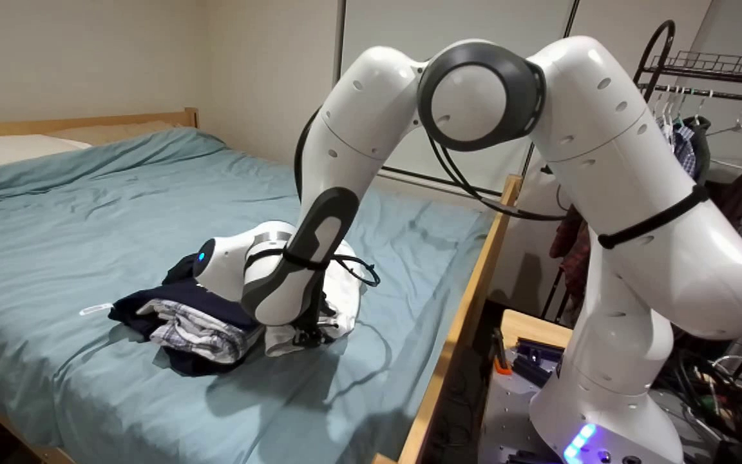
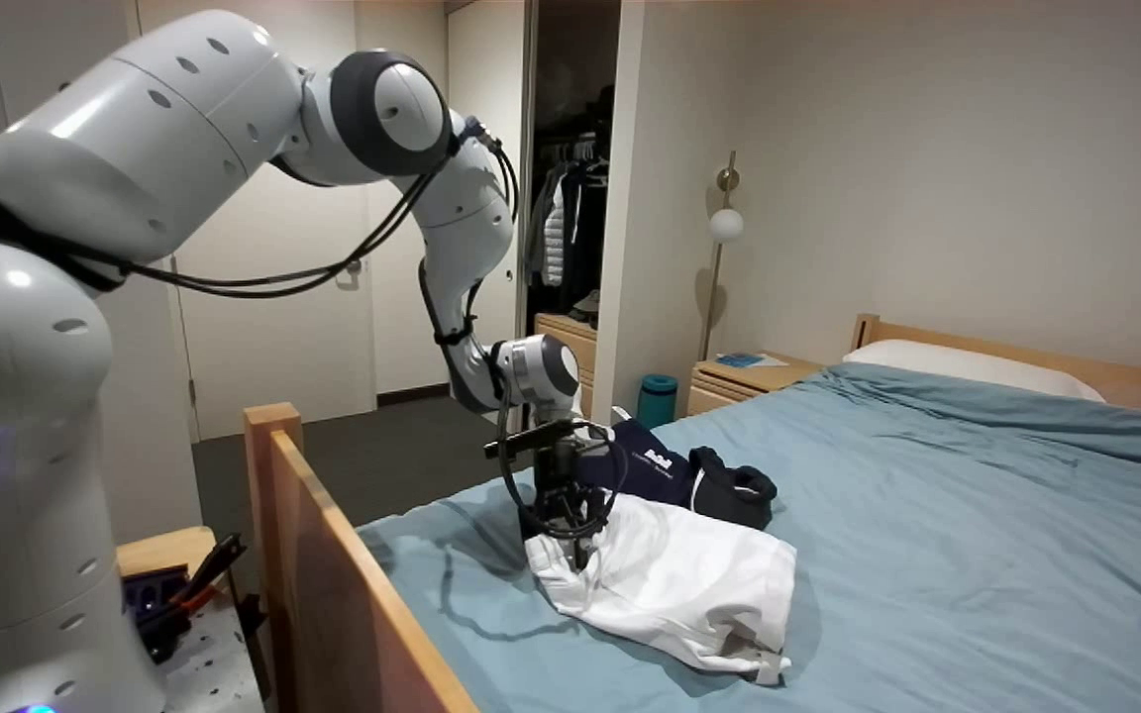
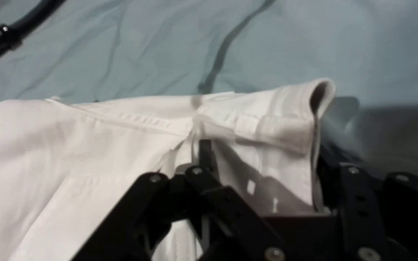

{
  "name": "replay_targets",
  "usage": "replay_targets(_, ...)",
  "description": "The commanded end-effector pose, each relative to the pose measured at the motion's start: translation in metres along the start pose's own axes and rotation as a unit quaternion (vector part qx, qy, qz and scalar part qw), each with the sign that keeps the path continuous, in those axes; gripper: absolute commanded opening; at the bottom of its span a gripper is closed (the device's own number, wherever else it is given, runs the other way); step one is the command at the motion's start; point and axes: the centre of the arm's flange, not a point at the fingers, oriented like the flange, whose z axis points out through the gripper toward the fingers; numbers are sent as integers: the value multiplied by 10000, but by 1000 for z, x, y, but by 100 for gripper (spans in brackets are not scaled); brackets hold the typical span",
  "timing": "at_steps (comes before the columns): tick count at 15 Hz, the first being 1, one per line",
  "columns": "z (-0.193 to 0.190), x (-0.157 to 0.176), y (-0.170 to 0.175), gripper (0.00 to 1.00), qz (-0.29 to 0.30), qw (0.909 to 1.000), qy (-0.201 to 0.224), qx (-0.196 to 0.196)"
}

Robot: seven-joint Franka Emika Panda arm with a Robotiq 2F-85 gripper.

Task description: Fold the white shorts on the bed

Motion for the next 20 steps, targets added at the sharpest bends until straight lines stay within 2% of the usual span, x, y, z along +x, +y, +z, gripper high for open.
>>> replay_targets(1, -10, -1, 13, 34, 261, 9993, 213, -139)
replay_targets(3, -11, 0, 12, 22, 279, 9992, 291, -2)
replay_targets(5, -21, -5, 15, 9, 10, 9975, 509, 487)
replay_targets(7, -34, -19, 22, 4, -307, 9940, 644, 835)
replay_targets(11, -59, -59, 45, 7, -541, 9823, 1238, 1296)
replay_targets(14, -79, -68, 48, 8, -729, 9687, 1702, 1653)
replay_targets(17, -97, -63, 29, 7, -989, 9508, 2099, 2053)
replay_targets(20, -114, -74, 1, 8, -1342, 9296, 2436, 2421)
